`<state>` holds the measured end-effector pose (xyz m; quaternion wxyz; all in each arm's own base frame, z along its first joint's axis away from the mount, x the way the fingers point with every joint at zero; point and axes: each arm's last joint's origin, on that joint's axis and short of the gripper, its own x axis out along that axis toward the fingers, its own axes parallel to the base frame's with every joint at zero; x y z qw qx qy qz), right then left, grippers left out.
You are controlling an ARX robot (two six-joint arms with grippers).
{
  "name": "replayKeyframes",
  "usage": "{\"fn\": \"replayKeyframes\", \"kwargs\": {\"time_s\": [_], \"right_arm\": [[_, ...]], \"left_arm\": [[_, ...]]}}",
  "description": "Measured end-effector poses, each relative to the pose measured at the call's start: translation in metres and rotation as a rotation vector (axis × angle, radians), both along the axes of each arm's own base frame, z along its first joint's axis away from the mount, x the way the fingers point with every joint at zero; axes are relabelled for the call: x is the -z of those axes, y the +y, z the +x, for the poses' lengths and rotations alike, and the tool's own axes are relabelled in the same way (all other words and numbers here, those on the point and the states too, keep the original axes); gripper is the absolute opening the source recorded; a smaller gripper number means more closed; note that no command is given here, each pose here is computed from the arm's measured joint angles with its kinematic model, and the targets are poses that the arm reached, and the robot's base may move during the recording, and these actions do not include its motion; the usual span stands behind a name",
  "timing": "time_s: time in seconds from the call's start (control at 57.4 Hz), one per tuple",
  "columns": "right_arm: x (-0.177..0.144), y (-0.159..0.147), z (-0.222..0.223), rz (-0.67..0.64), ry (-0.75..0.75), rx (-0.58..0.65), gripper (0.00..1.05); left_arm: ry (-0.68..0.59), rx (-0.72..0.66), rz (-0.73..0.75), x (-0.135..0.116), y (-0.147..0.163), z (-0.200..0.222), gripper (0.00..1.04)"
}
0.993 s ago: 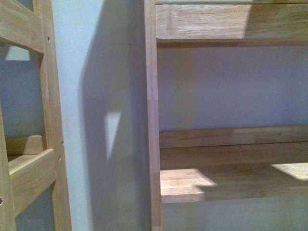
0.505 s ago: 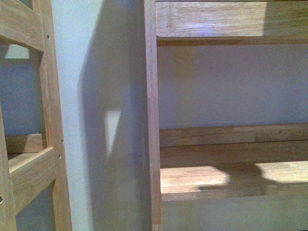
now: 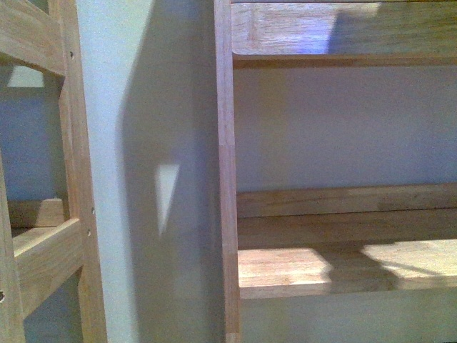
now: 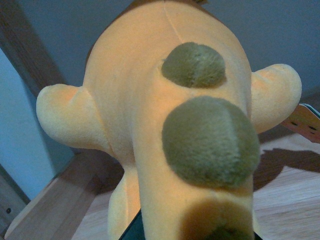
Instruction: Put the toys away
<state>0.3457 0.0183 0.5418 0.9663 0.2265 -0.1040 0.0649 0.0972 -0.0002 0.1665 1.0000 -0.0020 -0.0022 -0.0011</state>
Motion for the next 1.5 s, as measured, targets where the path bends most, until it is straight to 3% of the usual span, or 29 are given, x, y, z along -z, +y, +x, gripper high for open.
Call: {"fn": "replayKeyframes", "kwargs": {"time_s": [0.279, 0.627, 1.271, 1.498], "right_arm": [[0.018, 0.028, 0.031, 0.077, 0.073, -0.091, 0.07], [0.02, 0.043, 0.032, 0.094, 0.086, -0.122, 0.07], [0.022, 0.044, 0.027, 0.066, 0.067, -0.118, 0.98], [0.012, 0.041, 0.013, 0.057, -0.011, -0.08, 0.98]], "left_arm": [[0.0, 0.0, 0.0, 0.0, 0.0, 0.0, 0.98], [0.0, 0.0, 0.0, 0.0, 0.0, 0.0, 0.98], [0.0, 0.0, 0.0, 0.0, 0.0, 0.0, 0.98], [0.0, 0.0, 0.0, 0.0, 0.0, 0.0, 0.98]]}}
